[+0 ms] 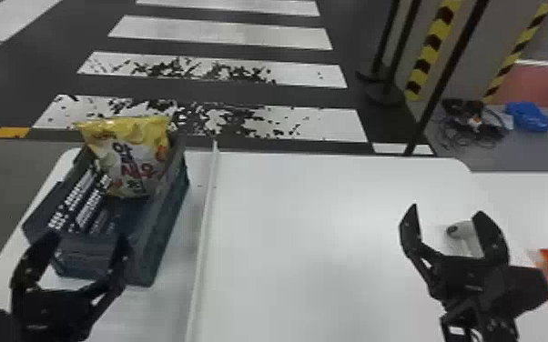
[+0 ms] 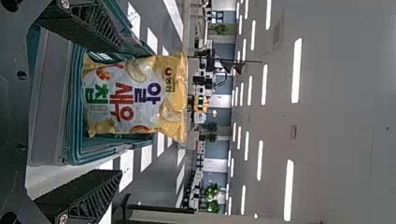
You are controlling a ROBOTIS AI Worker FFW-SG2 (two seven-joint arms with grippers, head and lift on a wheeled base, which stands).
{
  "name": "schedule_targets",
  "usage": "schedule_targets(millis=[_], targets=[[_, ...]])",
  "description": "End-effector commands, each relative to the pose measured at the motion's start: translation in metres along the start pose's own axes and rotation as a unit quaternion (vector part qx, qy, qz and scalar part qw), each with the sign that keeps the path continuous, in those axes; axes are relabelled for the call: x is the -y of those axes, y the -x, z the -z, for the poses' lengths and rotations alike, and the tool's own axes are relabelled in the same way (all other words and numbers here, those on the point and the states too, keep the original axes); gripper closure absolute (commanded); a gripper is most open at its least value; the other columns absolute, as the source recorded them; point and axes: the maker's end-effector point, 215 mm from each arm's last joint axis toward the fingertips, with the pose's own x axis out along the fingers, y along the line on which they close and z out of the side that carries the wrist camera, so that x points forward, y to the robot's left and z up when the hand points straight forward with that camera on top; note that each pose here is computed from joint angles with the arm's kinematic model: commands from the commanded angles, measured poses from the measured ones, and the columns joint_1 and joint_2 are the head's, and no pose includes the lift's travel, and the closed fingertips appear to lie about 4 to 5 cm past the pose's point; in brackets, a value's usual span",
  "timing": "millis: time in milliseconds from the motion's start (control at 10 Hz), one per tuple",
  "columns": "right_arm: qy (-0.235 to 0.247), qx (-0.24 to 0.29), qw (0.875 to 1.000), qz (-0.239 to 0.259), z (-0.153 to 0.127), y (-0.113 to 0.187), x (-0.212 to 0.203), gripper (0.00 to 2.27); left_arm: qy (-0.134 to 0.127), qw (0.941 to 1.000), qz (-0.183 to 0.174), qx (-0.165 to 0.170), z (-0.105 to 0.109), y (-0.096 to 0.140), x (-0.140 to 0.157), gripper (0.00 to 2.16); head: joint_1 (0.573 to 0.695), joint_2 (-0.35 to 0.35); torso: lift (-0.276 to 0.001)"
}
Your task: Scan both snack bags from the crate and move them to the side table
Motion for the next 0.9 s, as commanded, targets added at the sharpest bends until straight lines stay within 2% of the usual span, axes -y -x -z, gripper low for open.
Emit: schedule_targets(millis=[0, 300, 500, 600, 800], targets=[[-0.010, -0.014, 1.000, -0.002, 0.013, 0.011, -0.013, 0.05, 0.000, 1.0000, 0.002, 0.000, 0.000, 0.000, 0.004, 0.07, 0.695, -0.067, -0.099], [-0.035, -0.006, 0.999, -0.006, 0.024, 0.037, -0.032, 0.05, 0.003, 0.9999, 0.006, 0.008, -0.009, -0.001, 0.009, 0.07, 0.695, -0.044, -0.099], [-0.038, -0.016, 0.999, -0.009, 0.039, 0.046, -0.038, 0.05, -0.001, 0.9995, 0.024, 0.019, -0.035, -0.004, 0.018, 0.06, 0.695, -0.032, -0.099], [-0.039, -0.020, 0.999, -0.008, 0.042, 0.047, -0.039, 0.05, -0.010, 0.9990, 0.037, 0.024, -0.048, -0.006, 0.020, 0.06, 0.695, -0.033, -0.099], [-0.039, -0.026, 0.999, -0.007, 0.048, 0.049, -0.038, 0.05, -0.025, 0.9979, 0.056, 0.018, -0.063, -0.015, 0.002, 0.06, 0.695, -0.036, -0.099]])
